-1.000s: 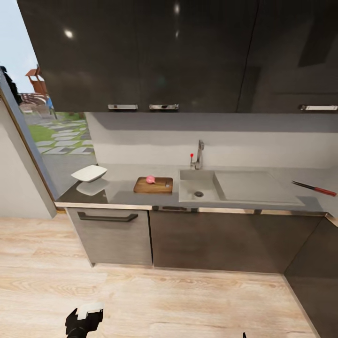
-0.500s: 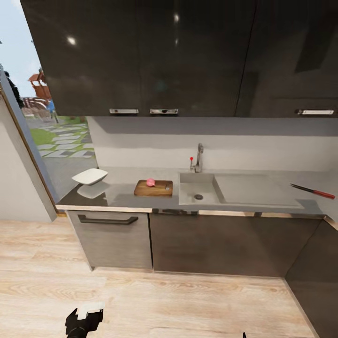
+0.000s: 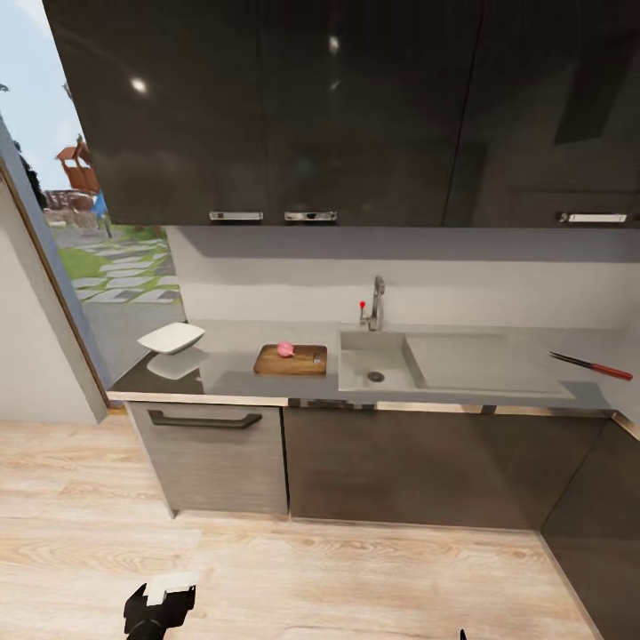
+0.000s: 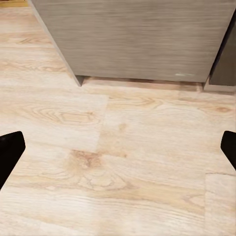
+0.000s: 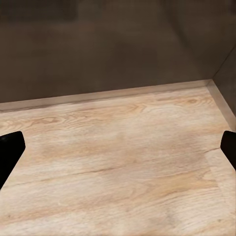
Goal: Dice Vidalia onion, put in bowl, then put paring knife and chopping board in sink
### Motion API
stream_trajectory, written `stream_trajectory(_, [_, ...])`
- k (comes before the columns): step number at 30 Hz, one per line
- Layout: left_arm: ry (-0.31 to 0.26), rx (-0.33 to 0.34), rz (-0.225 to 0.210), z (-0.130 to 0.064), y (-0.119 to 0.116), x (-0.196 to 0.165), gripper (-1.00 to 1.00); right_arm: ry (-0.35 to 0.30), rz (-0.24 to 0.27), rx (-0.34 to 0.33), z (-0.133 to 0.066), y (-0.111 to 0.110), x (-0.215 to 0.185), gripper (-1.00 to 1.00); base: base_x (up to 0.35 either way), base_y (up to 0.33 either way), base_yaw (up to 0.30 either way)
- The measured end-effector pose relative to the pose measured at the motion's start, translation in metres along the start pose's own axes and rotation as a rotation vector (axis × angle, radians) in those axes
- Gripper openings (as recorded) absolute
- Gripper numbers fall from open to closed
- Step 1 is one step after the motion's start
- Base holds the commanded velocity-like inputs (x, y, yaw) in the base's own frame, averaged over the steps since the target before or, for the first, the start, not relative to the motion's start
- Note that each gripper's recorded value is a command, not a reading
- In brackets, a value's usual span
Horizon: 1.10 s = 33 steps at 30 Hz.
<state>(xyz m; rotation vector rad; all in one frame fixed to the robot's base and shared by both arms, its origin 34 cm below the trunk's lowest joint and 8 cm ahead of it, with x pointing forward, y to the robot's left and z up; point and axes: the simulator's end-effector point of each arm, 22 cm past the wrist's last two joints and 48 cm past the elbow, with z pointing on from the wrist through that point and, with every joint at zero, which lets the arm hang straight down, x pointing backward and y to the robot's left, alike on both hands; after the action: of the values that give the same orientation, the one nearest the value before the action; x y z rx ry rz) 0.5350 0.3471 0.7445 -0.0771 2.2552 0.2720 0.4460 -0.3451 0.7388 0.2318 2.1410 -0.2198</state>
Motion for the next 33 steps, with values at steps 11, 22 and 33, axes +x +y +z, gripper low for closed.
stream_trajectory(11, [0.0,0.004,-0.002,0.0,-0.003,0.0,1.0,0.0,-0.001,0.003,0.0,-0.001,0.0,1.0,0.0,0.0,0.0])
stream_trajectory(22, [0.23,0.051,0.019,-0.01,-0.036,0.05,1.0,0.005,-0.003,0.013,0.001,-0.007,0.001,1.0,0.0,0.0,0.0])
stream_trajectory(33, [0.539,0.069,0.071,-0.082,-0.032,0.188,1.0,-0.07,0.005,0.108,0.025,-0.025,-0.069,1.0,0.0,0.0,0.0])
